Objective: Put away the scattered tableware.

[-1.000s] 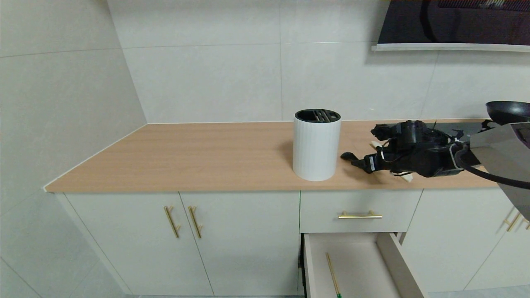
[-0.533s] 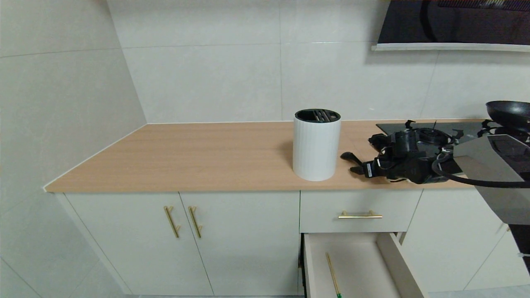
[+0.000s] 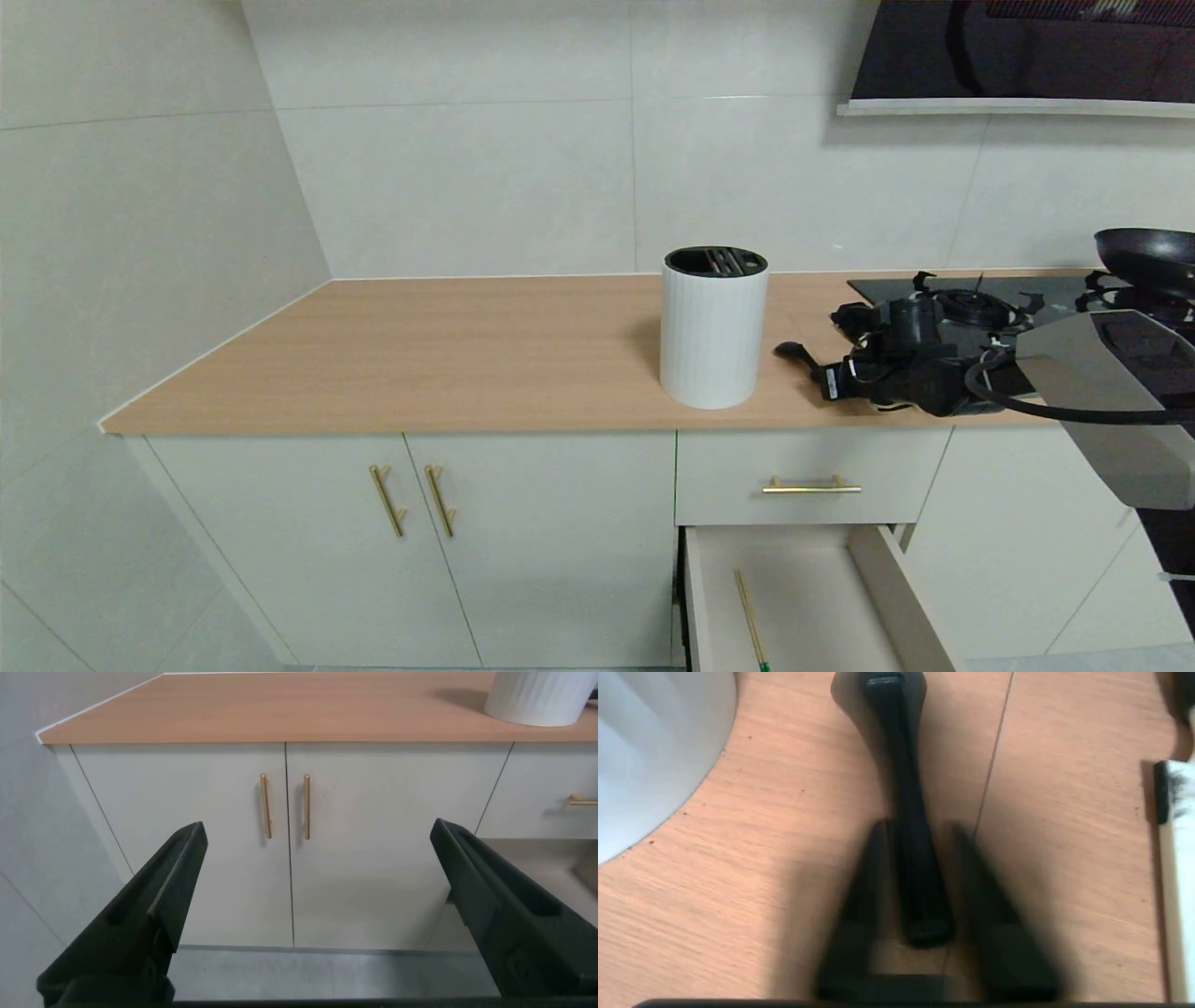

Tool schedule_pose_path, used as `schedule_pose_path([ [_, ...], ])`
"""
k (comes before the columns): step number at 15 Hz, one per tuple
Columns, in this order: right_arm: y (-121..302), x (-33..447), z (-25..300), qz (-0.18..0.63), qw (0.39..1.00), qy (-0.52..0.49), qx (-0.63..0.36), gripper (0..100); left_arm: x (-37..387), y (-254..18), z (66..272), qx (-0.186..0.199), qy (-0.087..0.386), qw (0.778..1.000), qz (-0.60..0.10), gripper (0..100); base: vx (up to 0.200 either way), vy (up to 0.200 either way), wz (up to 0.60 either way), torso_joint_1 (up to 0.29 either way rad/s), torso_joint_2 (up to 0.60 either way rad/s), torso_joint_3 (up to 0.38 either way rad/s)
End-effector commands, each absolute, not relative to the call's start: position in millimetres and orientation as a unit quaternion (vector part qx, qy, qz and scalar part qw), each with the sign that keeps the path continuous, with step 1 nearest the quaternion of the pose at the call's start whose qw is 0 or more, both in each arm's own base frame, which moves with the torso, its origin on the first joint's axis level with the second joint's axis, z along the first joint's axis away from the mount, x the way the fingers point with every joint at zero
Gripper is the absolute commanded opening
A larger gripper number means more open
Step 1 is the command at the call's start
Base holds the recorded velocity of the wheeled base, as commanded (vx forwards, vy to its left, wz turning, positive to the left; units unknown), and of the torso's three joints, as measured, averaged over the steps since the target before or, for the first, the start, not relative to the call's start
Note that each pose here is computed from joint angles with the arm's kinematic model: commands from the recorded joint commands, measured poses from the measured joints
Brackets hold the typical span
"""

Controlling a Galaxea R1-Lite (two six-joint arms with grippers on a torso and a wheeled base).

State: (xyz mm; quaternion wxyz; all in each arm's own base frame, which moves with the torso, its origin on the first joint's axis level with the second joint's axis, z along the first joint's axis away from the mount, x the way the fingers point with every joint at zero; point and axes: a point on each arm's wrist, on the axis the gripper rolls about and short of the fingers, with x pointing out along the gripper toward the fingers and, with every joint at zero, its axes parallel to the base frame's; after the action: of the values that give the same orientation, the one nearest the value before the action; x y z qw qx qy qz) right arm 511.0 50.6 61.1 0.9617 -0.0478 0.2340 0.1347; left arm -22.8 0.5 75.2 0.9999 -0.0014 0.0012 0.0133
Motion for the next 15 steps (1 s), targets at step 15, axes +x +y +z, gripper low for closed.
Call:
schedule_pose_path([
  [15, 60, 352, 194, -0.038, 0.953, 0.299, 0.037, 0, -23, 1, 75, -0.002, 0.002, 1.0, 0.014, 100, 0.0, 0.0, 0.0, 0.0, 0.0, 0.0],
])
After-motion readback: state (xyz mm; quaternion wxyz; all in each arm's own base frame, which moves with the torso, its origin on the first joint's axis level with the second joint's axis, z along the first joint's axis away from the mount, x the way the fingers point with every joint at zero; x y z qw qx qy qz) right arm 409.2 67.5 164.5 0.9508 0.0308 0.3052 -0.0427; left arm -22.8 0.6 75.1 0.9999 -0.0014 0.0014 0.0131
